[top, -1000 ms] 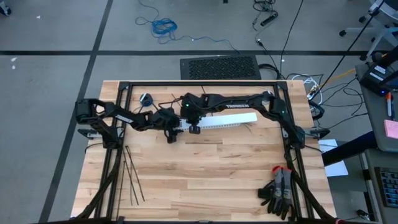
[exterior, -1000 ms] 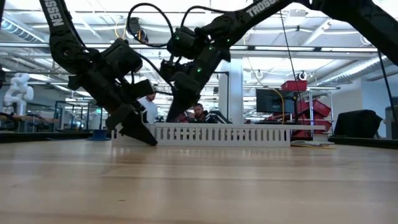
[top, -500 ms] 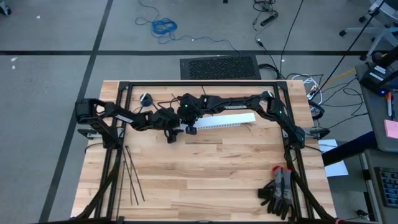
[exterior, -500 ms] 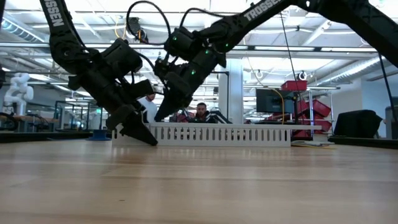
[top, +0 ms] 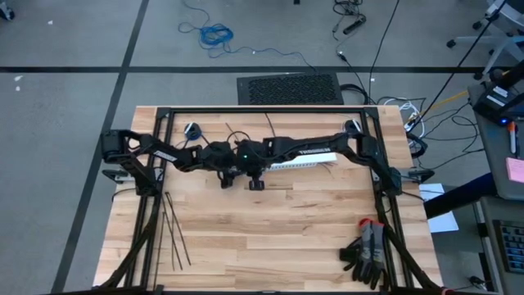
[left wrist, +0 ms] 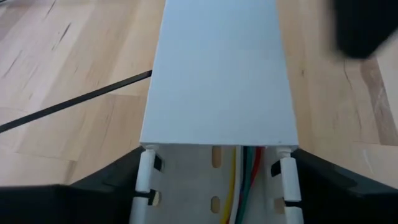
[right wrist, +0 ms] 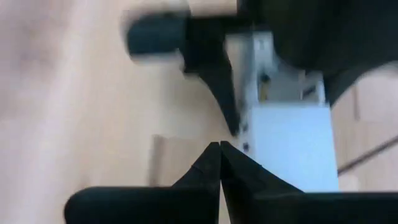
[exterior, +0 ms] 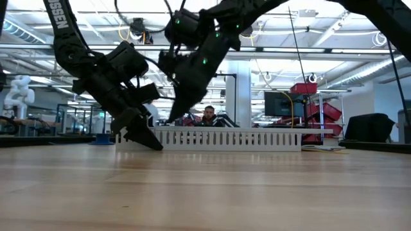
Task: Ziptie cables
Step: Close the white cable duct
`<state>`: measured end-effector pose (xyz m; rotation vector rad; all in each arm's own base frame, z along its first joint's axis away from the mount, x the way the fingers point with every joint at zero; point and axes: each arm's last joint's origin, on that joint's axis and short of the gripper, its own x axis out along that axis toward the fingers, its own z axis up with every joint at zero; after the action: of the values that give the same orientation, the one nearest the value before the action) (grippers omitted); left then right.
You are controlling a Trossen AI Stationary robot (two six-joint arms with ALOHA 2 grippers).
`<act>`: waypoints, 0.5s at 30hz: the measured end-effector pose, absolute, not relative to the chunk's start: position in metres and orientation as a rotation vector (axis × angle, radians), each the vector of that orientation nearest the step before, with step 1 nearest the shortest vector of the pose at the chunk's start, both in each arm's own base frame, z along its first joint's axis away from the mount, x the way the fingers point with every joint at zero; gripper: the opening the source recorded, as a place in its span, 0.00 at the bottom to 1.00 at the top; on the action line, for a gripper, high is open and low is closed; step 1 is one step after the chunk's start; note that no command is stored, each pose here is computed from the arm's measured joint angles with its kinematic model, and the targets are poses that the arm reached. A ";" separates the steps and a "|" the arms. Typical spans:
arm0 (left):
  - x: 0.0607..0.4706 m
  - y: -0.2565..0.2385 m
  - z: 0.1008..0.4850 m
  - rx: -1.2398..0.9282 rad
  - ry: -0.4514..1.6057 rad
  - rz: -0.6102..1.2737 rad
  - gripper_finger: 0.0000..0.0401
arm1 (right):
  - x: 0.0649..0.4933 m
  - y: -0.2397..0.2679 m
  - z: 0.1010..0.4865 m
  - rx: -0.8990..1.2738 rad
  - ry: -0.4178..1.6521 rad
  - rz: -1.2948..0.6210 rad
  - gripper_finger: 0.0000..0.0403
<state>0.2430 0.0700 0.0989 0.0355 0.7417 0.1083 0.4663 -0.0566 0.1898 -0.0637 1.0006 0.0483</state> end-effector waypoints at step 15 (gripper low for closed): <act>0.242 0.069 0.098 0.025 0.758 0.095 0.80 | 0.470 -0.060 0.193 -0.157 0.964 -0.035 0.00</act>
<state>0.2420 0.0692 0.0978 0.0248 0.7578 0.0950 0.4702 -0.0602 0.1925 -0.1569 0.9640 -0.0347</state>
